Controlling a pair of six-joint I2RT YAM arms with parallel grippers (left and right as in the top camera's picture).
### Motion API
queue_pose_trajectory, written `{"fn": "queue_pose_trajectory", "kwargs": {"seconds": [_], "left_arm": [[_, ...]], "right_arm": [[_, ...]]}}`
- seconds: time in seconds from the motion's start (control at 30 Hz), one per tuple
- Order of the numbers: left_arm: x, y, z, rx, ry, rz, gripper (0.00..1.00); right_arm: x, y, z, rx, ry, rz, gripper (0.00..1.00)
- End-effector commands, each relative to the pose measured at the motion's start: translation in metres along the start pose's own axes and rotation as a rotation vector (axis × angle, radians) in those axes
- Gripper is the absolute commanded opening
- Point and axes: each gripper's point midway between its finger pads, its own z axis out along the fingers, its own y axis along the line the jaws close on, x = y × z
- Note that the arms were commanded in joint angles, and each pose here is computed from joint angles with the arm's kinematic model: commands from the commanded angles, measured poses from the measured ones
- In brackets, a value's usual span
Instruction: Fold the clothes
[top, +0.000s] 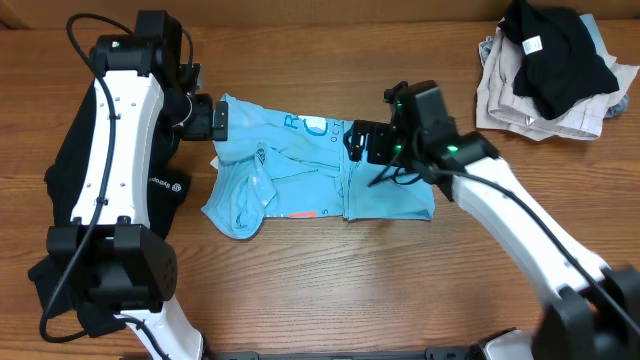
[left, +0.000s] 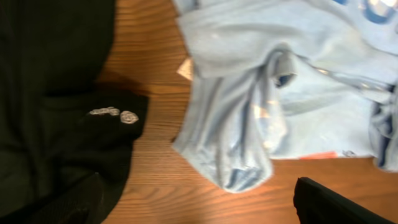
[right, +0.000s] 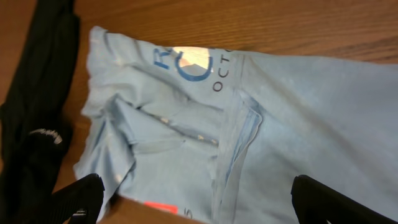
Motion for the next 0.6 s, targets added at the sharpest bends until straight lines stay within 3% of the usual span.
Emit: {"fn": "queue_pose_trajectory", "kwargs": {"seconds": [0.0,0.17,0.27,0.43,0.57], "left_arm": [[-0.002,-0.024,-0.027,0.143,-0.077,0.083,1.0],[-0.008,-0.029,-0.042,0.157,-0.154,0.19,1.0],[-0.019,-0.029,-0.036,0.148,-0.182,0.273,1.0],[-0.054,-0.022,0.006,0.11,-0.193,0.307,1.0],[-0.071,-0.019,0.037,0.108,-0.188,0.345,1.0]], "right_arm": [[-0.014,0.012,-0.037,-0.015,-0.075,-0.089,1.0],[-0.004,0.006,-0.044,0.017,-0.046,-0.118,1.0],[0.005,-0.019,-0.046,0.142,-0.013,-0.102,1.0],[0.025,-0.07,-0.06,0.41,0.049,-0.068,0.98],[0.033,-0.08,-0.065,0.443,0.086,-0.052,0.98]]}}
